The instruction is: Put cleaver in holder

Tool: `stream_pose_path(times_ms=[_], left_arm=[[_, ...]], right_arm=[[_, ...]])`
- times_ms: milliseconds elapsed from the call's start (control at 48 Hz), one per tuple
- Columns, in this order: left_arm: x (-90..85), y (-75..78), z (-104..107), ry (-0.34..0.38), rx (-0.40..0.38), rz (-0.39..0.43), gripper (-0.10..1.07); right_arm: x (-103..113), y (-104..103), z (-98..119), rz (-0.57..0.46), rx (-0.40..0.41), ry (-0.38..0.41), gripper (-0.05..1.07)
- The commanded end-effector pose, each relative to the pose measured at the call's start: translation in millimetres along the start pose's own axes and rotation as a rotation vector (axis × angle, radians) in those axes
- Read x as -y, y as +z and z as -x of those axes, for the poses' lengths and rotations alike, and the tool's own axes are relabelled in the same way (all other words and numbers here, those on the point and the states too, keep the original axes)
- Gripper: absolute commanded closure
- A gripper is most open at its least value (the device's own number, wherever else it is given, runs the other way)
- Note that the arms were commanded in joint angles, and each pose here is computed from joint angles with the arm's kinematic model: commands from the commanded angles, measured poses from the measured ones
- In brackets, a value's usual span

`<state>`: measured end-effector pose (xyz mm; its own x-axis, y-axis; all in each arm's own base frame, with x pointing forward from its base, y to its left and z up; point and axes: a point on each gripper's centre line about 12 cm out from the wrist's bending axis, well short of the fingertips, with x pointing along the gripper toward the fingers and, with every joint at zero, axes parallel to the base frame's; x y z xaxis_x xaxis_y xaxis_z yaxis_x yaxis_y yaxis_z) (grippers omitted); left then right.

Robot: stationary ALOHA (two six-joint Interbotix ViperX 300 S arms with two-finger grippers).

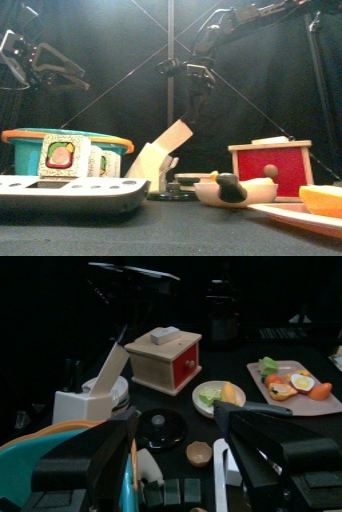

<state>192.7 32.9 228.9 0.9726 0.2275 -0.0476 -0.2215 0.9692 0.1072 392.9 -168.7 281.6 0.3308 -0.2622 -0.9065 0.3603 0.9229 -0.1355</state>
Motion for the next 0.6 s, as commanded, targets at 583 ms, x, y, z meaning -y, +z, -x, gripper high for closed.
stream_pose_path(times_ms=[583], left_arm=[[-1.7, 2.3, -1, 0.009, 0.006, 0.001, 0.03]], right_arm=[[5, 29, 21, -0.016, -0.021, -0.007, 0.6]])
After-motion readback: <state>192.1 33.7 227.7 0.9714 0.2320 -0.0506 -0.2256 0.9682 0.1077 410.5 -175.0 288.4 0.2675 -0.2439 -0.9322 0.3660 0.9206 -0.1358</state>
